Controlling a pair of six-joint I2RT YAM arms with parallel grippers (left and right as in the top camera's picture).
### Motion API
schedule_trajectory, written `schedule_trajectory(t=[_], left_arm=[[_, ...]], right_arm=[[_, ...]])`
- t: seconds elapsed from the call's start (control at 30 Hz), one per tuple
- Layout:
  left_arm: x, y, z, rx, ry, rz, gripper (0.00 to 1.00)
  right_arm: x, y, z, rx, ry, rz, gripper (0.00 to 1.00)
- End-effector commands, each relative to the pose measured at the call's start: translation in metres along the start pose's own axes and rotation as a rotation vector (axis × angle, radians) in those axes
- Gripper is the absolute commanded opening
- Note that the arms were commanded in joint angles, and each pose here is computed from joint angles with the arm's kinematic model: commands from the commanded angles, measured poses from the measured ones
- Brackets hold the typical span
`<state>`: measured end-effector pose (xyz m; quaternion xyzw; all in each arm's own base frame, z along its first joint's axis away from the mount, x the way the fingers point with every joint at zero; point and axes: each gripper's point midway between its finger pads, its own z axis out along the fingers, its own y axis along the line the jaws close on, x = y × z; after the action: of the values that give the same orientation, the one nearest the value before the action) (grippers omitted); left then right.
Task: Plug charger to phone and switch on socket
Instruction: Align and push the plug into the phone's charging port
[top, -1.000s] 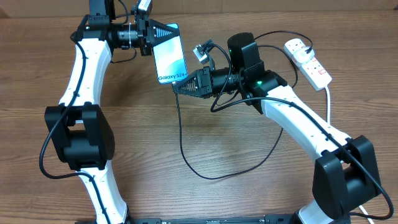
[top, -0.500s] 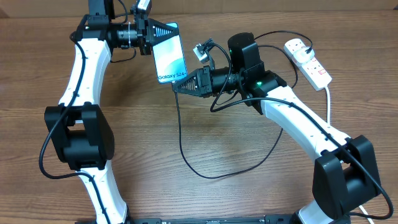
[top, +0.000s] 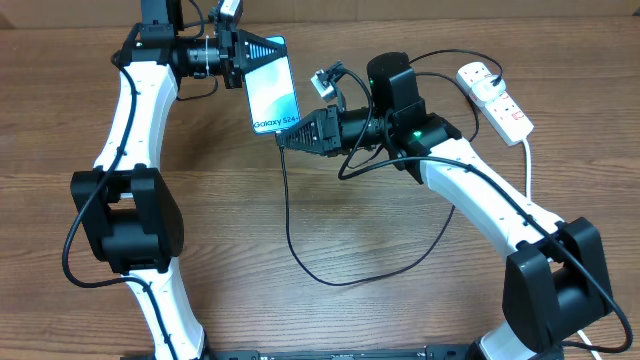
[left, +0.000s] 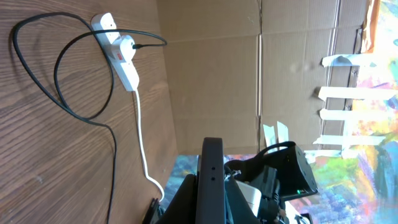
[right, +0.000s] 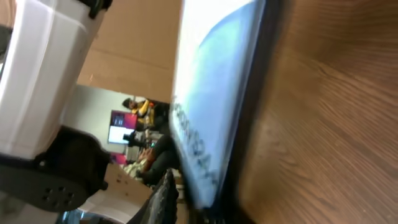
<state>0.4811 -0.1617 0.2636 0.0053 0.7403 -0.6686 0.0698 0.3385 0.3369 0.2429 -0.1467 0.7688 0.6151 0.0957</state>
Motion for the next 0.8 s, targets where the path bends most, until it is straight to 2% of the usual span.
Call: schedule_trajectory(t=[0.0, 0.37, 0.77], left_arm=[[0.017, -0.035, 0.005, 0.087, 0.069, 0.050, 0.04], [0.015, -0.032, 0.005, 0.071, 0.058, 0.050, 0.04], [0.010, -0.028, 0.005, 0.041, 0.035, 0.040, 0.04]], right_arm=[[-0.016, -0.011, -0.008, 0.046, -0.061, -0.015, 0.17], [0.005, 0.008, -0.008, -0.068, 0.057, -0.002, 0.25], [0.026, -0.003, 0.004, -0.015, 0.105, 0.005, 0.26]])
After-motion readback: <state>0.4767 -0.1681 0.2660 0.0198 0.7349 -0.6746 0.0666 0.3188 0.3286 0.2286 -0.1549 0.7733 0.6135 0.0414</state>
